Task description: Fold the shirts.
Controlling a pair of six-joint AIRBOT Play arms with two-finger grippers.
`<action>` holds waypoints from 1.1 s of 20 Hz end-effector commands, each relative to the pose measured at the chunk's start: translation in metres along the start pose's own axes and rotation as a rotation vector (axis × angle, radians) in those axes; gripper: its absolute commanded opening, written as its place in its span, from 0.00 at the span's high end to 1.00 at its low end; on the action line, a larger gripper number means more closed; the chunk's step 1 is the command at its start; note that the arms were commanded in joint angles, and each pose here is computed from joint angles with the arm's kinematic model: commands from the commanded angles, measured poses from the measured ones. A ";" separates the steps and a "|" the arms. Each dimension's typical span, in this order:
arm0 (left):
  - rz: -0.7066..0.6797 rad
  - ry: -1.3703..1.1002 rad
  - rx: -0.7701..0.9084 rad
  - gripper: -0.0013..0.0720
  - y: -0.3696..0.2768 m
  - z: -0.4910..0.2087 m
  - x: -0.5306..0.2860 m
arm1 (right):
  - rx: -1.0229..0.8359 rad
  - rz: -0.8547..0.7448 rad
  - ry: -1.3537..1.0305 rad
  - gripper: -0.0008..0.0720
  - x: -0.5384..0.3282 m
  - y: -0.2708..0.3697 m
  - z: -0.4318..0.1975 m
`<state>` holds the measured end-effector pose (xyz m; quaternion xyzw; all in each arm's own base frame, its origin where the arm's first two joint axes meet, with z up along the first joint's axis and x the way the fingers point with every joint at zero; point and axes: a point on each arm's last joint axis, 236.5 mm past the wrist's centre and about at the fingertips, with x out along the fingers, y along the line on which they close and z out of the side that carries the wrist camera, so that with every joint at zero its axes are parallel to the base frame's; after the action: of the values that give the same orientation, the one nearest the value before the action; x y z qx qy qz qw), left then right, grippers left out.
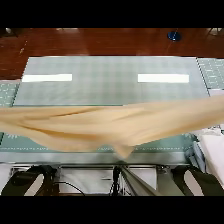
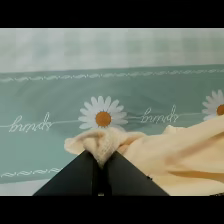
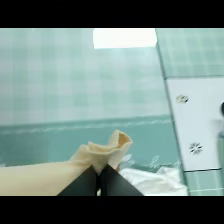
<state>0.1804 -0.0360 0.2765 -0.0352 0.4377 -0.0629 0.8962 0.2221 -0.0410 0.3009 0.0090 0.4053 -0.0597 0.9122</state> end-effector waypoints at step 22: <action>0.020 0.108 -0.061 0.94 0.045 0.058 0.410 | -0.058 0.343 0.135 0.95 0.411 0.114 0.053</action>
<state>0.4500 -0.0518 -0.0033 -0.0519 0.5257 -0.0482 0.8477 0.5300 0.0282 0.0438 0.0542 0.4732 0.1172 0.8715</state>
